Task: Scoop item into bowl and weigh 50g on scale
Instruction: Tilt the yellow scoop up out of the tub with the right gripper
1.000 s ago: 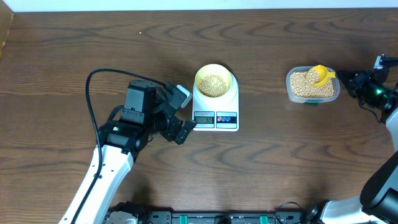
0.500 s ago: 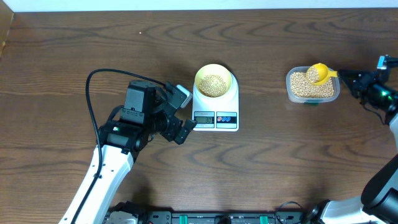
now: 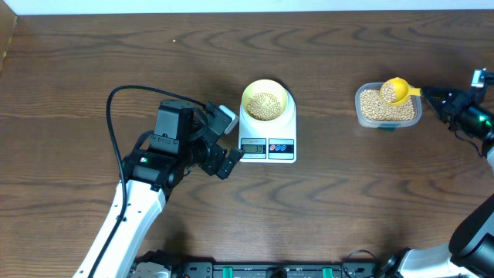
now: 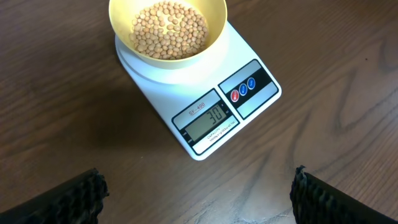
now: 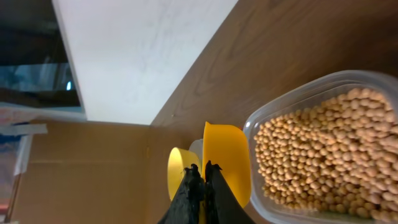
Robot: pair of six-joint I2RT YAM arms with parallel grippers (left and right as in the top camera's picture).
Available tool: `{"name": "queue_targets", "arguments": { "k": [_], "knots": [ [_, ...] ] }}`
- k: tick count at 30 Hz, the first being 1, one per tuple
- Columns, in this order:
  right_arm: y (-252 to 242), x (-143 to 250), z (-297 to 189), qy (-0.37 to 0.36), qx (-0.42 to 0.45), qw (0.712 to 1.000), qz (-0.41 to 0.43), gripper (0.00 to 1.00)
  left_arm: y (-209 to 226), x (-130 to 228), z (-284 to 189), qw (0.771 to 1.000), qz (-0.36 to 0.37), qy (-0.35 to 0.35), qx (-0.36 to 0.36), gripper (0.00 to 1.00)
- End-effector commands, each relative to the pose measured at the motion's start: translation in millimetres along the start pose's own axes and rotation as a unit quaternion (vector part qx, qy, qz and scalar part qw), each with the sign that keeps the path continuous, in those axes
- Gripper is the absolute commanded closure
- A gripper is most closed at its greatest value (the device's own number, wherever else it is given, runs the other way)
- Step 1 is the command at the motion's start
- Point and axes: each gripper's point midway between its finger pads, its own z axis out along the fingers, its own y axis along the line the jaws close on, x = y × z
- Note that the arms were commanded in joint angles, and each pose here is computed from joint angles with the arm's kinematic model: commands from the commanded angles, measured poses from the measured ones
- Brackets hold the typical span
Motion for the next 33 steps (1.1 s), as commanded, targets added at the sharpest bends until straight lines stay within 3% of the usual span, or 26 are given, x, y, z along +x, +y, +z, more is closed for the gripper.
{"name": "queue_targets", "arguments": {
  "k": [1, 24, 33],
  "knots": [
    [8.1, 6.4, -0.9, 0.016, -0.032, 0.999, 0.009, 0.99, 2.9, 1.1, 0.3, 1.0, -0.005, 0.002, -0.006, 0.03],
    [26.1, 7.8, 14.0, 0.032, -0.056, 0.998, 0.01, 0.99, 2.9, 1.1, 0.3, 1.0, -0.005, 0.002, -0.006, 0.03],
    [28.9, 20.8, 45.3, 0.048, -0.023, 0.995, 0.09, 0.99, 2.9, 1.0, 0.3, 1.0, -0.005, 0.002, -0.005, 0.03]
  ]
}}
